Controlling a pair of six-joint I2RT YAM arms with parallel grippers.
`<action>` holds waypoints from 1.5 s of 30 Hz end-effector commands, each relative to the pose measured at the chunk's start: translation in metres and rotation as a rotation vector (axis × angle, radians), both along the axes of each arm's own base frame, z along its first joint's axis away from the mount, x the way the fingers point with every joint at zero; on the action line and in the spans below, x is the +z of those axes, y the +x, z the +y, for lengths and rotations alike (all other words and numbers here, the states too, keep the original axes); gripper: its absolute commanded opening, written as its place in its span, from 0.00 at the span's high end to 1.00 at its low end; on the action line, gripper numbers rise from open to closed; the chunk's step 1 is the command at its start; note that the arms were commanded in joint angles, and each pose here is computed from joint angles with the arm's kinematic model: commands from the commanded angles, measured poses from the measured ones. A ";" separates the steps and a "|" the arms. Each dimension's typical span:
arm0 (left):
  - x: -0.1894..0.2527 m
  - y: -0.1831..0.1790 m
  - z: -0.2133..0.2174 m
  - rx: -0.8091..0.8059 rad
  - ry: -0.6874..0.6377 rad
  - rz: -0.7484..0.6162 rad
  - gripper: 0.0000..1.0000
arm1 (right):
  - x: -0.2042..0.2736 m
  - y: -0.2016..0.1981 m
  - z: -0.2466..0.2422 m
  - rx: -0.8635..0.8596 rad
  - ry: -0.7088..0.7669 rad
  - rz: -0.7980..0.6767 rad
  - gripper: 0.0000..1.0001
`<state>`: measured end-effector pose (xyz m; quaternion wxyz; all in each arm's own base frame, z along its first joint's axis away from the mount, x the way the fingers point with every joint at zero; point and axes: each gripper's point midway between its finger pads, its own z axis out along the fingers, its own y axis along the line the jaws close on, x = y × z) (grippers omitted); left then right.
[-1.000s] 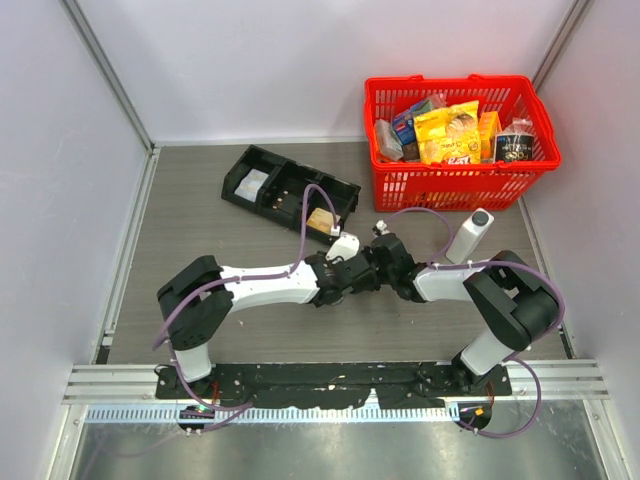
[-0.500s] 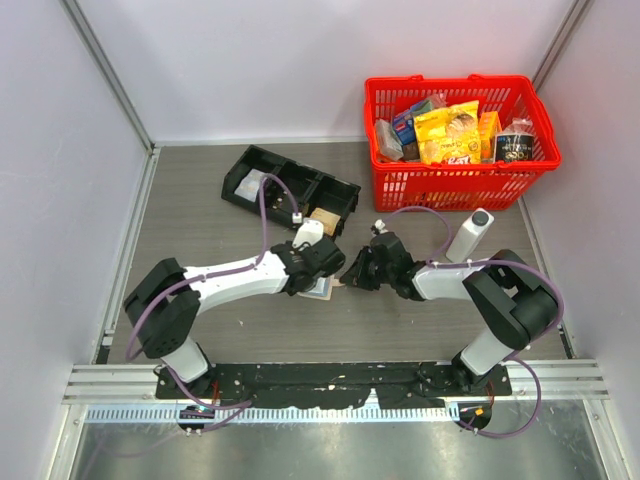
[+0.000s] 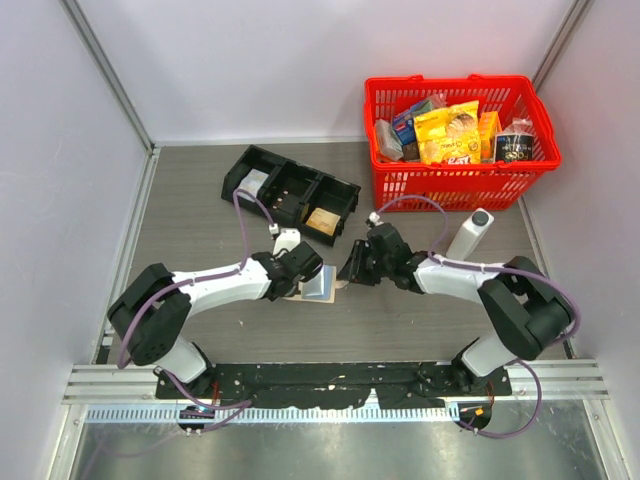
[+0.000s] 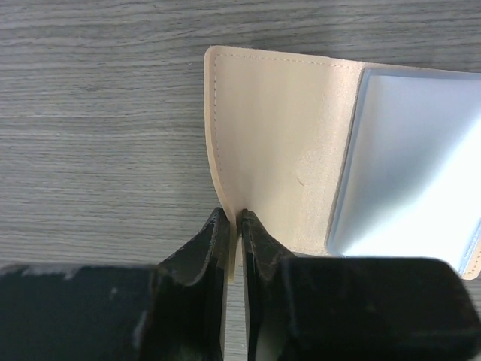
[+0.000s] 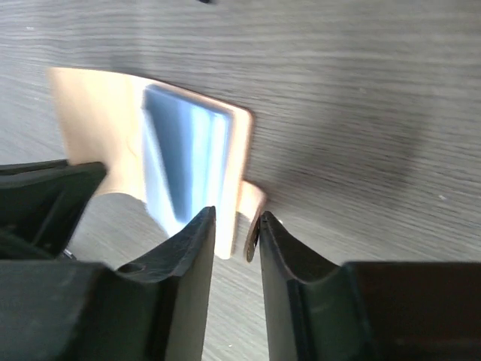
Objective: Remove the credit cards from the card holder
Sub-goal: Open the card holder at the center of the board.
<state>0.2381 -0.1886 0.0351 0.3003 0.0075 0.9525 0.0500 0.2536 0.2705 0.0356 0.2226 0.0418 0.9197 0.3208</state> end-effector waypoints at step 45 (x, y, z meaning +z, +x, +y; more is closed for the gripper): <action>0.015 -0.003 -0.020 0.001 -0.394 -0.041 0.71 | 0.043 0.009 0.120 0.278 0.015 -0.165 0.85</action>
